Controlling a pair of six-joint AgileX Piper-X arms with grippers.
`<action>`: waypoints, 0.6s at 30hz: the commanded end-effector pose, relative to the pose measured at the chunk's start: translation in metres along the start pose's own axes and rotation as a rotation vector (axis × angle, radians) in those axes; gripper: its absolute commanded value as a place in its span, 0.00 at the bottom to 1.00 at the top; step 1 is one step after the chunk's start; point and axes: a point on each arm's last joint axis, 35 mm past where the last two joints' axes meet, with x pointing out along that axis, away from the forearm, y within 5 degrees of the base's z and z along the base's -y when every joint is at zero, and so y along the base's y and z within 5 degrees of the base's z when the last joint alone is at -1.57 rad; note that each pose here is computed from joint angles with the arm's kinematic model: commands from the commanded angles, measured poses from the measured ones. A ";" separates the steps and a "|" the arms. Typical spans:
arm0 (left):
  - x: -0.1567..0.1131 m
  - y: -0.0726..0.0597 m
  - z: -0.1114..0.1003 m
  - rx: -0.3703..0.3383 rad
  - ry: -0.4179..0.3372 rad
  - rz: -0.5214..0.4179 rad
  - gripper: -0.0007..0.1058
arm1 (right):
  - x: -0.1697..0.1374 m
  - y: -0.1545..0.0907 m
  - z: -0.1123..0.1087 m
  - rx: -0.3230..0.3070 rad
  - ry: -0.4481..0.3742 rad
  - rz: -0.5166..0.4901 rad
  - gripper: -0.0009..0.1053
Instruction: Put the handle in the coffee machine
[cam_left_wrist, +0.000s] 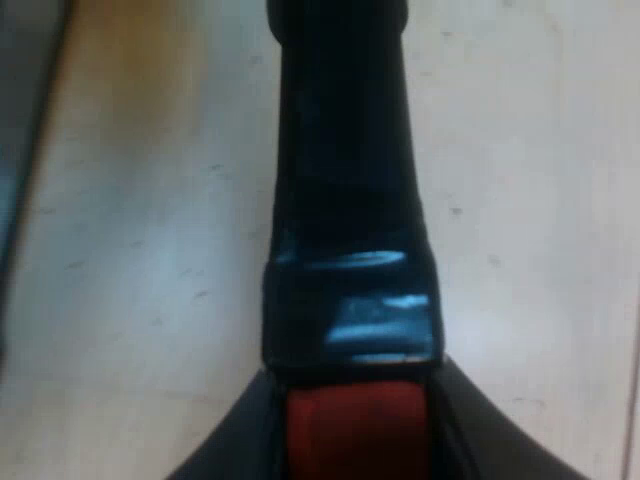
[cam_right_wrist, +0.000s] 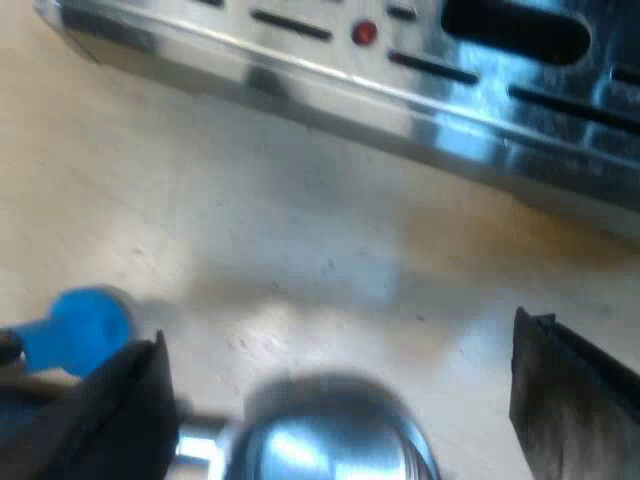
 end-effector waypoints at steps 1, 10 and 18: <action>-0.010 0.005 0.002 0.003 -0.051 0.012 0.01 | -0.019 0.004 0.001 -0.030 -0.077 -0.012 0.68; -0.028 0.027 -0.027 -0.065 0.006 0.068 0.01 | -0.040 0.050 -0.004 -0.163 -0.261 -0.194 0.68; -0.043 0.044 -0.041 -0.151 -0.060 0.109 0.01 | -0.047 0.090 -0.007 -0.223 -0.429 -0.296 0.68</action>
